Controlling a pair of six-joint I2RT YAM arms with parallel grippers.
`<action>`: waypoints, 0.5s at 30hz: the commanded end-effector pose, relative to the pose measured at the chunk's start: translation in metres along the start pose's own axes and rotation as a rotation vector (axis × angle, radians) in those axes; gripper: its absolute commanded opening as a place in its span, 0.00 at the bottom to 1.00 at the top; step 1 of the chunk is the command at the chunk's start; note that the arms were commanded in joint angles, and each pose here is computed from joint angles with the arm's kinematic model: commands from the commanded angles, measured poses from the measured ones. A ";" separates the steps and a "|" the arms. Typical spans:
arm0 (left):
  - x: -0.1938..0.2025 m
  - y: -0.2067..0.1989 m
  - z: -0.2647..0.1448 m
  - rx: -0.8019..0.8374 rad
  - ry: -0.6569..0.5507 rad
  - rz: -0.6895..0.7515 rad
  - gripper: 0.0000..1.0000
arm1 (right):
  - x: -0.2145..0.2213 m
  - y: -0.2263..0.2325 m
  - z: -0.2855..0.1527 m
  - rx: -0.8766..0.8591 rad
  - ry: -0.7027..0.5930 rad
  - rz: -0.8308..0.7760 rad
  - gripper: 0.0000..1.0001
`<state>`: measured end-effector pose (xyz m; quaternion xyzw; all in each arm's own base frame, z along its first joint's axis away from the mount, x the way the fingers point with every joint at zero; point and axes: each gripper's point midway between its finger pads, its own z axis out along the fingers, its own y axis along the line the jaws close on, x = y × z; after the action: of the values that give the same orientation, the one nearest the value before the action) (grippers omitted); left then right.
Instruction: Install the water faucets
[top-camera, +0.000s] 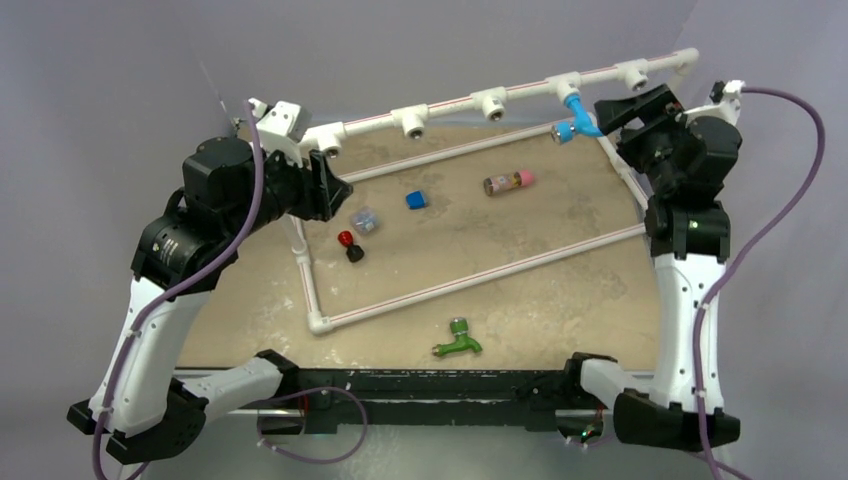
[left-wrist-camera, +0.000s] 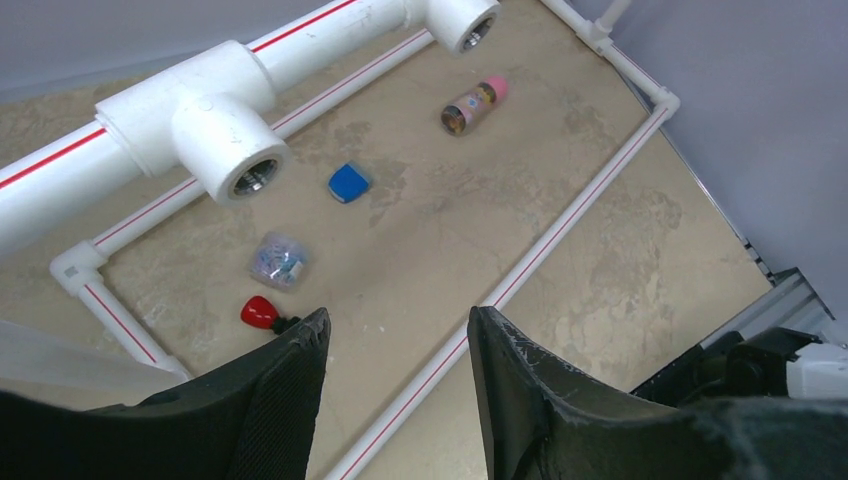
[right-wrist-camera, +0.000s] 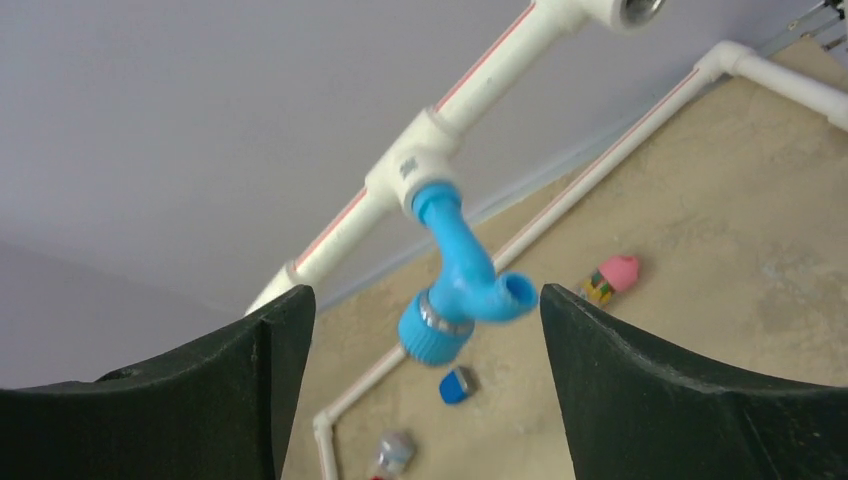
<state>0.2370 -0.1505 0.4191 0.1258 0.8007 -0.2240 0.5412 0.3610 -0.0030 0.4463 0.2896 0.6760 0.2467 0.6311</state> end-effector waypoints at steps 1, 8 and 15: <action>-0.005 -0.016 -0.006 0.094 -0.019 0.010 0.52 | 0.039 0.014 -0.043 -0.093 0.155 -0.092 0.83; -0.003 -0.021 -0.010 0.127 -0.021 0.015 0.53 | 0.152 0.020 -0.084 -0.187 0.505 -0.066 0.77; 0.004 -0.020 -0.009 0.126 -0.012 0.026 0.54 | 0.260 -0.002 -0.117 -0.091 0.735 -0.046 0.73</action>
<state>0.2197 -0.1625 0.4189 0.1578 0.7912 -0.2655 0.5278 0.2482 0.1705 0.3029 0.1095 0.8306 0.3667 0.4045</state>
